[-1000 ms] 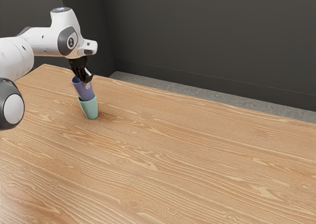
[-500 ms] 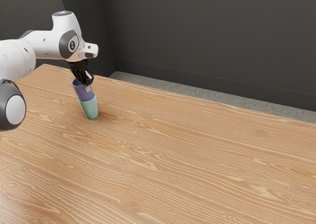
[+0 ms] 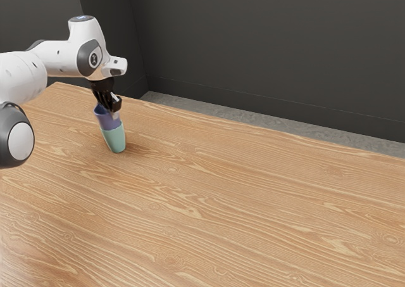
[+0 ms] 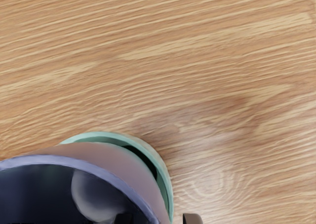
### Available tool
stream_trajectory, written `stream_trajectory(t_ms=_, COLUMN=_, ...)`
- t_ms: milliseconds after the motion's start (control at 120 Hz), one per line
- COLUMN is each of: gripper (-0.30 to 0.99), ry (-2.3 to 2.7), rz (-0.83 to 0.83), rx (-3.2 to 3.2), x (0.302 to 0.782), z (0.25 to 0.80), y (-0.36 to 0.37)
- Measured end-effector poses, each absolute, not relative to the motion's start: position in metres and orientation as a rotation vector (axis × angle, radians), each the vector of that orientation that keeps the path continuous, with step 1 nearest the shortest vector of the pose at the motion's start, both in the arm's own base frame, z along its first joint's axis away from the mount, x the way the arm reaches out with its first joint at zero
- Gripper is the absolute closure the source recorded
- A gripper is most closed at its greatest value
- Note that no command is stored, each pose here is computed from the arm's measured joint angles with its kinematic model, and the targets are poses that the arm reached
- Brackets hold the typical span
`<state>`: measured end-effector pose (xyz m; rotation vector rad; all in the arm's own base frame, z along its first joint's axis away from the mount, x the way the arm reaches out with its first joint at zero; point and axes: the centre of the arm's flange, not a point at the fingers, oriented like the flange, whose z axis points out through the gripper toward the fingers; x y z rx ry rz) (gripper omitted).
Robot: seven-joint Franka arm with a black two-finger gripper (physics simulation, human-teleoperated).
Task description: Place the left cup onto the right cup
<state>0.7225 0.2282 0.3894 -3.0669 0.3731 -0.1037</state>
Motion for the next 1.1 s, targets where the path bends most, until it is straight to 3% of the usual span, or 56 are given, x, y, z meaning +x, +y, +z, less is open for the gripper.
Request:
stream_trajectory(t_ms=283, gripper=0.25, ry=0.377, rz=-0.106, rx=-3.070, x=0.723, z=0.391, y=0.227)
stream_trajectory(t_ms=442, gripper=0.13, ry=0.381, rz=-0.113, rx=-3.069, x=0.723, z=0.394, y=0.225)
stream_trajectory(t_ms=1100, gripper=0.03, ry=0.411, rz=-0.199, rx=-3.040, x=0.710, z=0.462, y=0.203)
